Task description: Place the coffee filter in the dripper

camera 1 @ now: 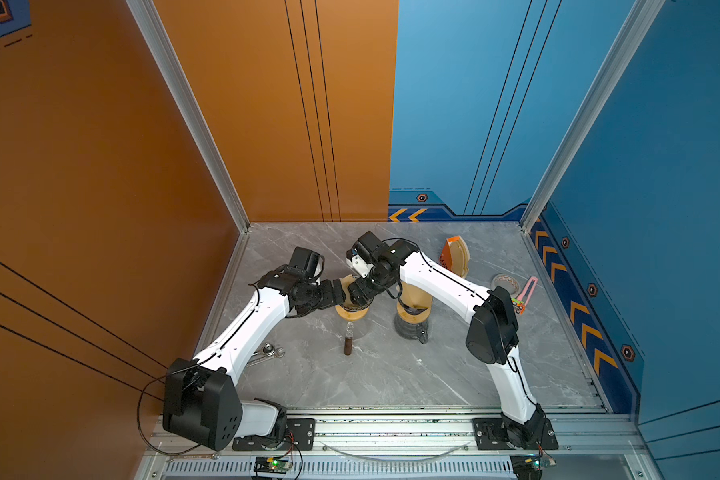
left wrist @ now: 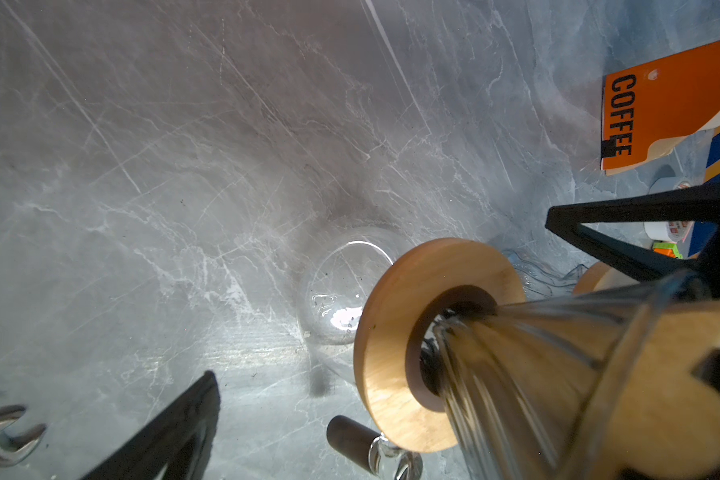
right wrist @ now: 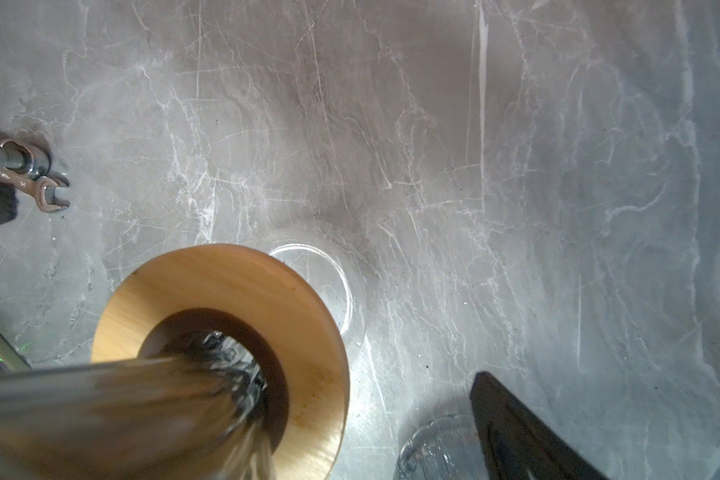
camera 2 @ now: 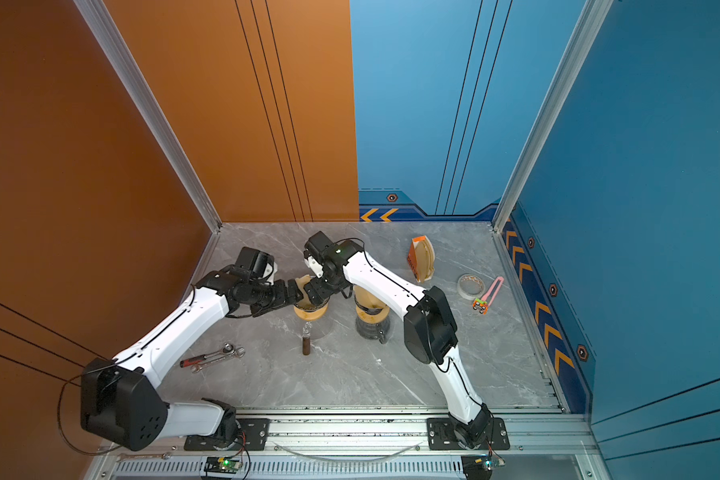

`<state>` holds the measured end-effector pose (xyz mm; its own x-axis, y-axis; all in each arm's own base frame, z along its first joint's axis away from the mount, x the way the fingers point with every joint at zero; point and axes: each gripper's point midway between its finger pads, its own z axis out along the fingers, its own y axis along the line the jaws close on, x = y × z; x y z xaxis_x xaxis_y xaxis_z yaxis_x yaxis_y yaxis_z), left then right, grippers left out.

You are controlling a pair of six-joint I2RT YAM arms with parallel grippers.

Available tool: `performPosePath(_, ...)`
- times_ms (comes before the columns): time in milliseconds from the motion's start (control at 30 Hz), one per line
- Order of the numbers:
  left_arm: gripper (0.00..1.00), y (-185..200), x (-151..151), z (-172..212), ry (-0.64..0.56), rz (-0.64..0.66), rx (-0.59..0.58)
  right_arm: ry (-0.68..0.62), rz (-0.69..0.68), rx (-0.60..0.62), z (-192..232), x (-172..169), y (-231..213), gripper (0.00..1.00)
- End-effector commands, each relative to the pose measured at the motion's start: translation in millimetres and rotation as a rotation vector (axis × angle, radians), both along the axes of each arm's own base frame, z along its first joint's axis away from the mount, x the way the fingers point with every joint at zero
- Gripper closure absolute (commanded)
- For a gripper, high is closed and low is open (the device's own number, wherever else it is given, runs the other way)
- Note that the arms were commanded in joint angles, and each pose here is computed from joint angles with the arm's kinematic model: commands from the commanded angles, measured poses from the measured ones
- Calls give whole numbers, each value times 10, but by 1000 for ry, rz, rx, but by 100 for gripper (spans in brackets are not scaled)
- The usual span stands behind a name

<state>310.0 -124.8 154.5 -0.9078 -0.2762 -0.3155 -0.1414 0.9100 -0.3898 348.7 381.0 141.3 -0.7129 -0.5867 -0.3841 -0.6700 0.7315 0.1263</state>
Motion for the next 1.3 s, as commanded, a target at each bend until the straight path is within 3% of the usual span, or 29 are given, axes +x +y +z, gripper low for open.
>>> performPosePath(0,2,78,-28,-75,26,4,31,7,-3,14,90,12,-3,8)
performPosePath(300,2,61,2,-60,25,5,25,13,-16,117,416,36,1,9)
performPosePath(1267,2,126,-51,-195,47,20,29,53,-48,19,-2,67,-121,9)
